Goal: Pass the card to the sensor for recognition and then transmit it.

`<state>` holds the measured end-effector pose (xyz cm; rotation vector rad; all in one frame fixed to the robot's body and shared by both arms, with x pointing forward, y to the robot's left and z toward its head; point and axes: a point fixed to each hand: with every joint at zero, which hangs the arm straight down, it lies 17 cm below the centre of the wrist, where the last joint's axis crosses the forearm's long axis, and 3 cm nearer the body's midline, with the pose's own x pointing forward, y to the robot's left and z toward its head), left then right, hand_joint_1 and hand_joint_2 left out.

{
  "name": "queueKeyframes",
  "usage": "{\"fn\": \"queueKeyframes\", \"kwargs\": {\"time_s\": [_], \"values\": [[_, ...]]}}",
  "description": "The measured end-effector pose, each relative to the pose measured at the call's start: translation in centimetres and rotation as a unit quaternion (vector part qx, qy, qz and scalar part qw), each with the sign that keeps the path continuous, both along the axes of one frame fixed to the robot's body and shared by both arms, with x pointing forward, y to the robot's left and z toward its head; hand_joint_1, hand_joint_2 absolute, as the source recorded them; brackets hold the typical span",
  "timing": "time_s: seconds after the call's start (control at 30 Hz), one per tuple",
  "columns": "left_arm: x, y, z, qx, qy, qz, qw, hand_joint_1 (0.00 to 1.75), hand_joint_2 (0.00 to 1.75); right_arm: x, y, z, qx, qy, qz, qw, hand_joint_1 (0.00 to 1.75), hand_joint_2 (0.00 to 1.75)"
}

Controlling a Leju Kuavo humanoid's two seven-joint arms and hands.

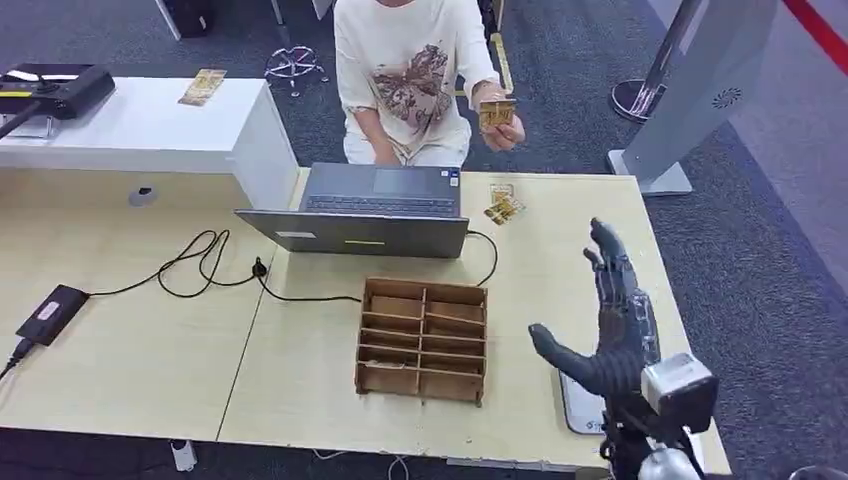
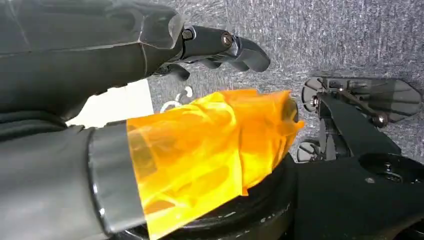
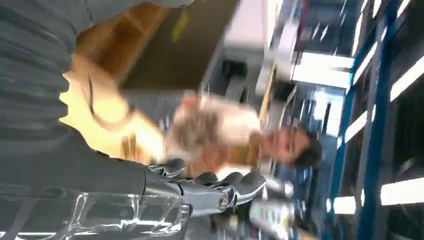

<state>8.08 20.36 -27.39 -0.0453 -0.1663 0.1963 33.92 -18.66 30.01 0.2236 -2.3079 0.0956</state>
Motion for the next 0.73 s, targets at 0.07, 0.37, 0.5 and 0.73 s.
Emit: {"fn": "queueKeyframes", "kwargs": {"time_s": [0.07,0.37,0.5,0.73], "values": [[-0.1,0.0,0.0,-0.001,0.003,0.001,1.000,0.00,0.00,-1.8,0.7,-0.9,0.018,0.016,0.044,0.999,0.00,1.75],[-0.2,0.0,0.0,-0.001,0.005,0.004,1.000,0.00,0.00,-4.6,4.4,-6.0,0.031,0.106,0.124,0.986,0.00,1.75],[-0.2,-0.1,0.0,-0.003,0.006,-0.001,1.000,0.00,0.00,-4.6,7.0,-10.9,0.008,0.176,0.147,0.973,0.00,1.75],[-0.2,-0.1,0.0,-0.003,0.006,0.000,1.000,0.00,0.00,-5.5,9.1,-14.4,-0.019,0.213,0.166,0.963,0.00,1.75]]}}
